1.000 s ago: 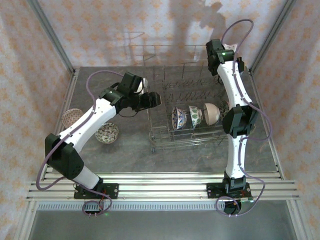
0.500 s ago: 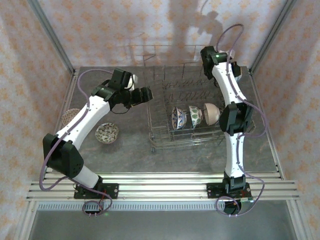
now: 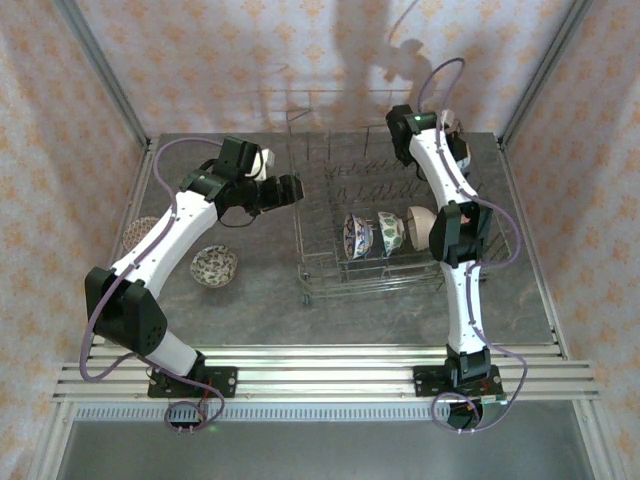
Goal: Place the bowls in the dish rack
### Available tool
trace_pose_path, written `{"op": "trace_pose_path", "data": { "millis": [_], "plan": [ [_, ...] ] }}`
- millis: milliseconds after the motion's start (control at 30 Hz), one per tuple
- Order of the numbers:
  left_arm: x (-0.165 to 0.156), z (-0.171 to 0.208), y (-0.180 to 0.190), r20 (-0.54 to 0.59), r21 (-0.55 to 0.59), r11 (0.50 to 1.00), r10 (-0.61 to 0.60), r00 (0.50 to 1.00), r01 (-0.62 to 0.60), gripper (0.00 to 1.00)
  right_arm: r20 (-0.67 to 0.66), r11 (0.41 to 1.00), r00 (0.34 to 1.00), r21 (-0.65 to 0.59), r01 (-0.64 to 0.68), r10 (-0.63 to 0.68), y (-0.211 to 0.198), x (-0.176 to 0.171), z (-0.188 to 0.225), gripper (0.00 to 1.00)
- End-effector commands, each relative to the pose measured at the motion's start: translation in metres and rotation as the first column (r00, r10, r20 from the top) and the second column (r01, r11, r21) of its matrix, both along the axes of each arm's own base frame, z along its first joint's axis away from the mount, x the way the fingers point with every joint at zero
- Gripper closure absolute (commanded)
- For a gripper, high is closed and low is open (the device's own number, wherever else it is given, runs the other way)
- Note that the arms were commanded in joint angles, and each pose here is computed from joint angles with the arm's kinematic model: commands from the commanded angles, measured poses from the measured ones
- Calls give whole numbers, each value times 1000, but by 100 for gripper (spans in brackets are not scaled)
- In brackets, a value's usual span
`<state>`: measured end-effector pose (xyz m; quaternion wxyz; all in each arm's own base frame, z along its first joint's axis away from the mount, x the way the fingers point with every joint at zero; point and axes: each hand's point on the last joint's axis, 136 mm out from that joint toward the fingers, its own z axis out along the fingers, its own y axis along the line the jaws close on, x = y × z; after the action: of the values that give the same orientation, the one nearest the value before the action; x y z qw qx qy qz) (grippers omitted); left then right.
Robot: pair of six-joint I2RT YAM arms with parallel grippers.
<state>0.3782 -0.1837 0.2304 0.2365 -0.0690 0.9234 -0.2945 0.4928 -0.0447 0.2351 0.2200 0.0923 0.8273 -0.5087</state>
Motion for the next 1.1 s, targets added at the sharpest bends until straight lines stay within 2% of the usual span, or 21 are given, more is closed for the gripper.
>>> {"op": "trace_pose_path", "data": {
  "millis": [0,133,267,400,700,900,1067],
  "plan": [
    [-3,-9,4,-20,17,1000,-16,1000,16,22,56,997,998,-69,36,-32,-6,-7,24,100],
    [-8,-18,2,-41,19,999,-33,999,34,24,70,996,996,-65,55,-50,-6,-10,22,100],
    [-15,-29,-5,-70,18,998,-53,996,55,27,91,998,993,-8,70,-69,-3,-12,18,100],
    [-19,-35,-10,-90,9,999,-36,995,37,29,123,995,989,68,78,-85,1,-16,18,100],
    [-21,-33,-22,-95,-2,1000,-3,995,3,33,156,990,983,113,81,-98,9,-23,26,100],
    [-9,-17,8,-100,246,969,30,995,-5,31,142,989,986,133,67,-85,11,-27,31,100],
    [3,-9,15,-92,332,943,58,994,-24,32,134,986,987,152,65,-85,12,-33,31,100]
  ]
}}
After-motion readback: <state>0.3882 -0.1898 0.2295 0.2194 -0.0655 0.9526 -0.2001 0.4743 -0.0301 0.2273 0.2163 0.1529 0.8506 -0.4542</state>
